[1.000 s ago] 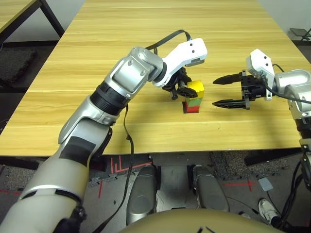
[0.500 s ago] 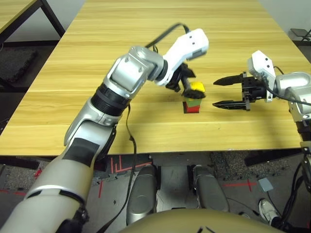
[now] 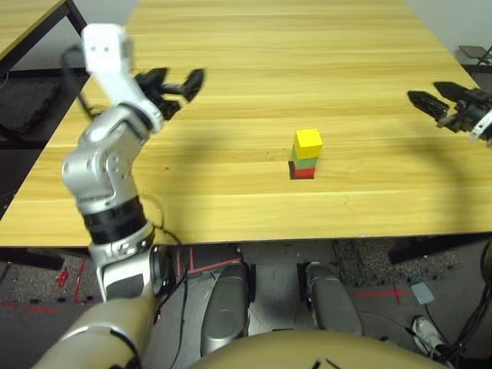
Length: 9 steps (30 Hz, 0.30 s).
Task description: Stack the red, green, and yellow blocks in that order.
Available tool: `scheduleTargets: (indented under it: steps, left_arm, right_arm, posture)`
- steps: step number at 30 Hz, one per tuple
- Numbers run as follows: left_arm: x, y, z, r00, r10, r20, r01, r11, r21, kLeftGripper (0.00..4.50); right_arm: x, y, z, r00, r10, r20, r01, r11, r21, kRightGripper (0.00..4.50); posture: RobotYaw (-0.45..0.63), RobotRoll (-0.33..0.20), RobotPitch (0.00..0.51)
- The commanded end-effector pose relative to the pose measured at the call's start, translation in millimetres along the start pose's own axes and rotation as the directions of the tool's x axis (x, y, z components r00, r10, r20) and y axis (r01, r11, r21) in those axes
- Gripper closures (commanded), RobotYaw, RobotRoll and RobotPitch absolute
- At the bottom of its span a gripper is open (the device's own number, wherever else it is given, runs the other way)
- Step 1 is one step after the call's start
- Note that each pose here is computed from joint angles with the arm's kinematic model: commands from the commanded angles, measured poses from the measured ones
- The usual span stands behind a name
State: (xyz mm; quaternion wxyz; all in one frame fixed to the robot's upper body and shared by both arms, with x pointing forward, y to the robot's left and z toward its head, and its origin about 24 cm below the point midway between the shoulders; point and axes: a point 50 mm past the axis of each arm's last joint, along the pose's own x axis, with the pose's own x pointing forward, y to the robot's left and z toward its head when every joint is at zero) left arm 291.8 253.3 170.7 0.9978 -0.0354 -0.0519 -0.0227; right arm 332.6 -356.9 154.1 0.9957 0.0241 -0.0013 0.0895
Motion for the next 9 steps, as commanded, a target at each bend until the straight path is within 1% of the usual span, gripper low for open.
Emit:
scheduleTargets:
  steps: [1,3,5,9]
  left_arm:
    - [-4,-9,-18,1.000,-0.006,0.006,0.006,1.000,0.010,0.04]
    - [-7,-15,-31,1.000,-0.003,-0.007,0.003,1.000,0.001,0.04]
    - [-10,-17,-46,1.000,0.005,-0.029,-0.005,1.000,-0.004,0.04]
    - [-13,-16,-58,0.999,0.023,-0.028,-0.023,1.000,0.003,0.04]
  right_arm:
    - [-10,-15,-6,0.994,-0.112,0.011,0.112,0.993,-0.027,0.00]
    - [-16,-20,-10,0.988,-0.152,0.002,0.152,0.988,-0.037,0.00]
    - [-19,-24,-15,0.983,-0.184,-0.008,0.184,0.982,-0.038,0.00]
    - [-23,-27,-21,0.974,-0.224,-0.020,0.223,0.974,-0.038,0.00]
  posture:
    - [0.18,-0.038,0.123]
    - [0.18,-0.035,0.124]
    - [0.18,-0.040,0.123]
    - [0.17,-0.044,0.123]
